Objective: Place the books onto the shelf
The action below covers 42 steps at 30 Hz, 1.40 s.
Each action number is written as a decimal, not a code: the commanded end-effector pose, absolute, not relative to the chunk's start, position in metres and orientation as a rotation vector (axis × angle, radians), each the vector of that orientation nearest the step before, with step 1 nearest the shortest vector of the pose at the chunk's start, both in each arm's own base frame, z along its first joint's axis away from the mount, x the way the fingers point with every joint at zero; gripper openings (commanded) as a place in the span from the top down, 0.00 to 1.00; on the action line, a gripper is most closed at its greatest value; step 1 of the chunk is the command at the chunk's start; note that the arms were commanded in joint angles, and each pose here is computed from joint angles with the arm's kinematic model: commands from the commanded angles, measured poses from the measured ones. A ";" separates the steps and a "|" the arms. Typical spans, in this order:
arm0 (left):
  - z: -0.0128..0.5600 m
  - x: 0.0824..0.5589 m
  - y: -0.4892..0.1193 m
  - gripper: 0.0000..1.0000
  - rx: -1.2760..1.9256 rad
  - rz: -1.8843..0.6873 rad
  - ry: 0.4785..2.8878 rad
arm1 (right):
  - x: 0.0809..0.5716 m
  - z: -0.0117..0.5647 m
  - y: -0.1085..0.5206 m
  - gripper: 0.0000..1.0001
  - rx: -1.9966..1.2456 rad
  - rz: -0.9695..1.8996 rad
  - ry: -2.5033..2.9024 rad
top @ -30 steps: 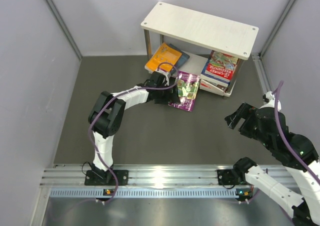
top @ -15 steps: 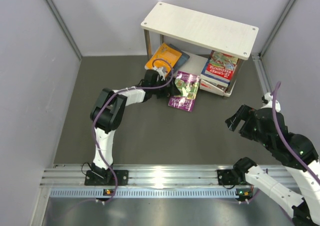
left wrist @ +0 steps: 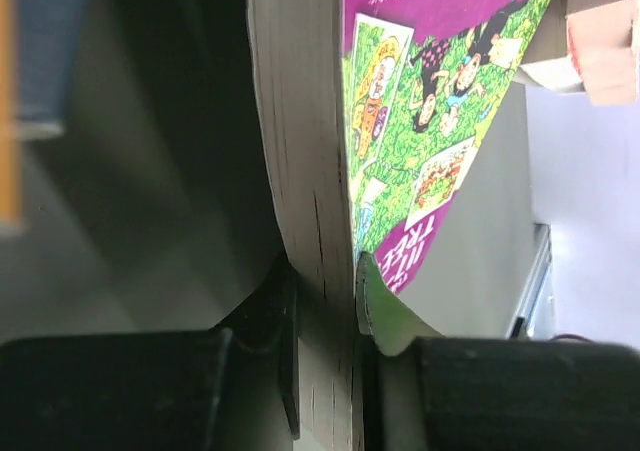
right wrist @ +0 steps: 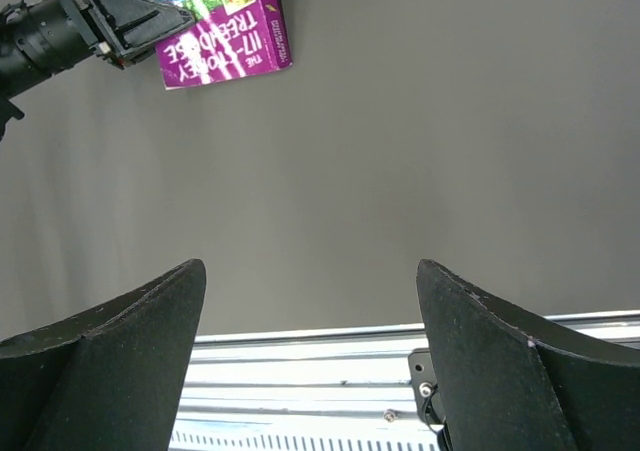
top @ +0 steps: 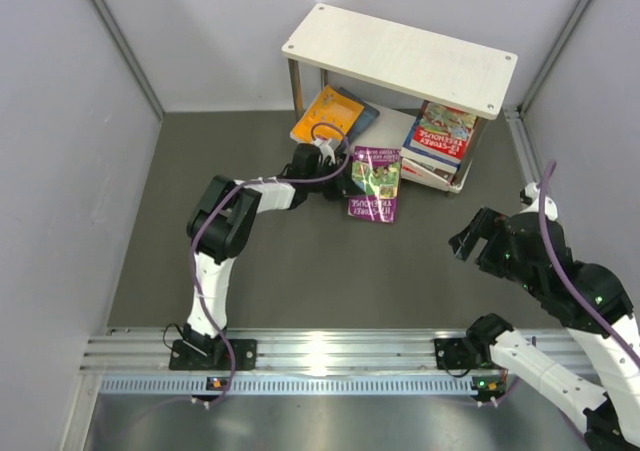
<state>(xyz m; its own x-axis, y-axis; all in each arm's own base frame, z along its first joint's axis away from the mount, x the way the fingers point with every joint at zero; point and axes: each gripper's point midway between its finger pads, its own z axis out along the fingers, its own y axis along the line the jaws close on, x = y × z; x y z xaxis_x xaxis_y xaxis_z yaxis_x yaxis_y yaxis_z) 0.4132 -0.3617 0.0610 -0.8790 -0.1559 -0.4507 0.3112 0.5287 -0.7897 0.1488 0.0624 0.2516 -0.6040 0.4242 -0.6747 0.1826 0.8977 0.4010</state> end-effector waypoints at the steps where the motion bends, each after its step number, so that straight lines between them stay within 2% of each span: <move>1: 0.089 0.413 -0.367 1.00 0.172 -1.336 2.242 | 0.156 0.260 0.069 0.14 0.392 0.401 2.189; 3: 0.098 0.413 -0.363 1.00 0.173 -1.344 2.230 | 0.158 0.261 0.076 0.13 0.358 0.437 2.185; 9: 0.145 0.402 -0.341 1.00 0.199 -1.325 2.229 | 0.174 0.277 0.148 0.12 0.107 0.801 2.119; 16: 0.240 0.373 -0.319 1.00 0.256 -1.452 2.106 | 0.212 0.265 0.198 0.09 -0.021 0.917 2.117; 20: 0.274 0.350 -0.315 1.00 0.272 -1.534 2.077 | 0.236 0.244 0.214 0.09 0.034 0.995 2.147; 27: 0.317 0.305 -0.306 1.00 0.308 -1.661 2.001 | 0.270 0.266 0.234 0.07 0.094 1.243 1.983; 33: 0.323 0.279 -0.298 1.00 0.331 -1.697 2.003 | 0.274 0.294 0.243 0.07 0.082 1.349 1.883; 34: 0.322 0.278 -0.297 1.00 0.323 -1.697 2.003 | 0.273 0.299 0.246 0.09 0.077 1.380 1.862; 36: 0.325 0.273 -0.295 1.00 0.306 -1.702 1.982 | 0.272 0.303 0.250 0.23 0.072 1.426 1.846; 37: 0.325 0.273 -0.294 1.00 0.295 -1.708 1.978 | 0.269 0.300 0.253 0.33 0.089 1.473 1.851; 38: 0.330 0.272 -0.295 1.00 0.288 -1.724 1.951 | 0.268 0.307 0.255 0.51 0.080 1.507 1.811; 42: 0.329 0.276 -0.294 1.00 0.235 -1.739 1.935 | 0.263 0.312 0.259 0.75 0.094 1.593 1.764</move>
